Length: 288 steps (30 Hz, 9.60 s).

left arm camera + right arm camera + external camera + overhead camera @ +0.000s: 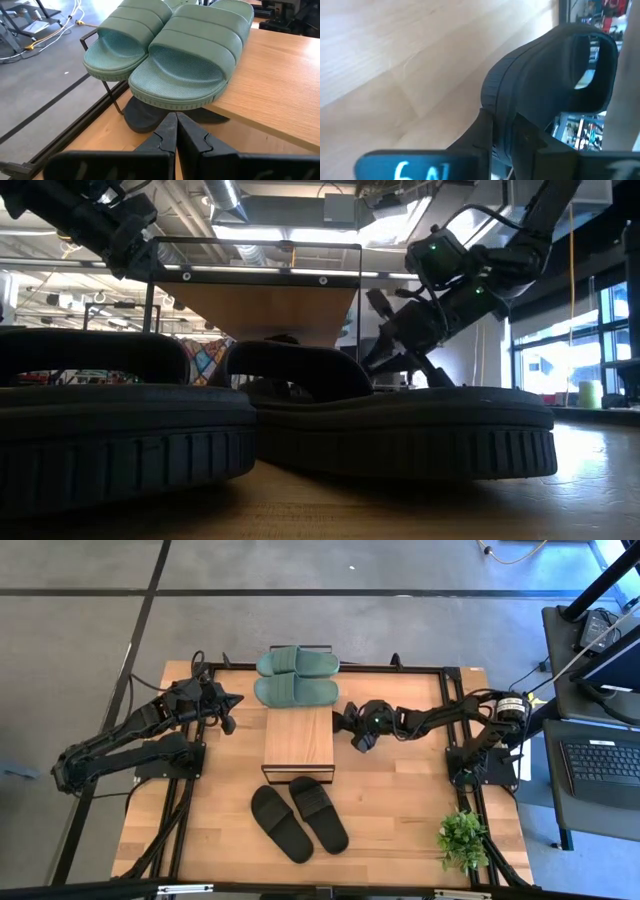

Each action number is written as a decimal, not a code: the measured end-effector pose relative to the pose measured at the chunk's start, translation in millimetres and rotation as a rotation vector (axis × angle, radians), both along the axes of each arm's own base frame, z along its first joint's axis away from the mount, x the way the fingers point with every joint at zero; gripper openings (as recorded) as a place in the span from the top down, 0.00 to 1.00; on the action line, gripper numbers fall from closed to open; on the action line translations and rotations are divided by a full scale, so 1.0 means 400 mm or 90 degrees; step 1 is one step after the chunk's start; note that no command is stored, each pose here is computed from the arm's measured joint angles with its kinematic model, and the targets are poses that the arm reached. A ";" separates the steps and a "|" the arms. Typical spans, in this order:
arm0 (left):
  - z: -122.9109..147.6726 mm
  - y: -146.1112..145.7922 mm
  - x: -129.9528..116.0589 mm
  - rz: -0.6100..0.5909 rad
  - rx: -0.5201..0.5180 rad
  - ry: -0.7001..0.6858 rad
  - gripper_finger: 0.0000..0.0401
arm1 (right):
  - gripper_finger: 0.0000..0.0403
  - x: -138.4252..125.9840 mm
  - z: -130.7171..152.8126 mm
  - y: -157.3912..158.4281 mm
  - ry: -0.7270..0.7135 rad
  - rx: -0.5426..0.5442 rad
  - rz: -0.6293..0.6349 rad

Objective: Pick and place slides into the shelf
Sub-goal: Put the black slide under the shelf

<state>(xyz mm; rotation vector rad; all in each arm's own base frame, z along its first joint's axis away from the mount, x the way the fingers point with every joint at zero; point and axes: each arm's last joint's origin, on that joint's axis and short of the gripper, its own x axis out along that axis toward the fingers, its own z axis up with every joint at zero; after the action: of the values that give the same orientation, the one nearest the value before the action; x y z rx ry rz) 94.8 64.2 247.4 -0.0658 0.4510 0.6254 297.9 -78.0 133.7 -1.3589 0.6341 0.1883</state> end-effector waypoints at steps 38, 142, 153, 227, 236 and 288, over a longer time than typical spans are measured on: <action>0.000 0.000 0.000 -0.002 0.003 0.003 1.00 | 0.89 0.053 -0.051 -0.142 0.070 0.003 0.021; -0.002 0.000 -0.001 -0.001 -0.001 0.005 1.00 | 0.49 0.059 -0.047 -0.137 0.075 0.055 -0.138; -0.002 0.000 -0.001 -0.001 -0.001 0.006 1.00 | 0.49 0.051 -0.048 -0.146 0.017 0.171 -0.360; -0.002 0.000 -0.001 0.003 -0.009 0.000 1.00 | 0.49 0.052 0.085 -0.085 0.001 0.605 -0.520; -0.002 0.000 -0.001 0.003 -0.009 0.000 1.00 | 0.49 0.058 0.141 0.090 -0.058 0.496 -0.568; -0.004 -0.001 -0.001 0.011 -0.025 -0.006 1.00 | 0.49 0.164 0.076 1.003 0.147 0.377 -0.446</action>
<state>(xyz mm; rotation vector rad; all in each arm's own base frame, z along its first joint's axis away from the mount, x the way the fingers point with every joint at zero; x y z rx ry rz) 94.3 63.8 245.9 -0.1105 0.4535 0.6334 363.7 323.3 164.0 -0.4992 1.1084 -0.0406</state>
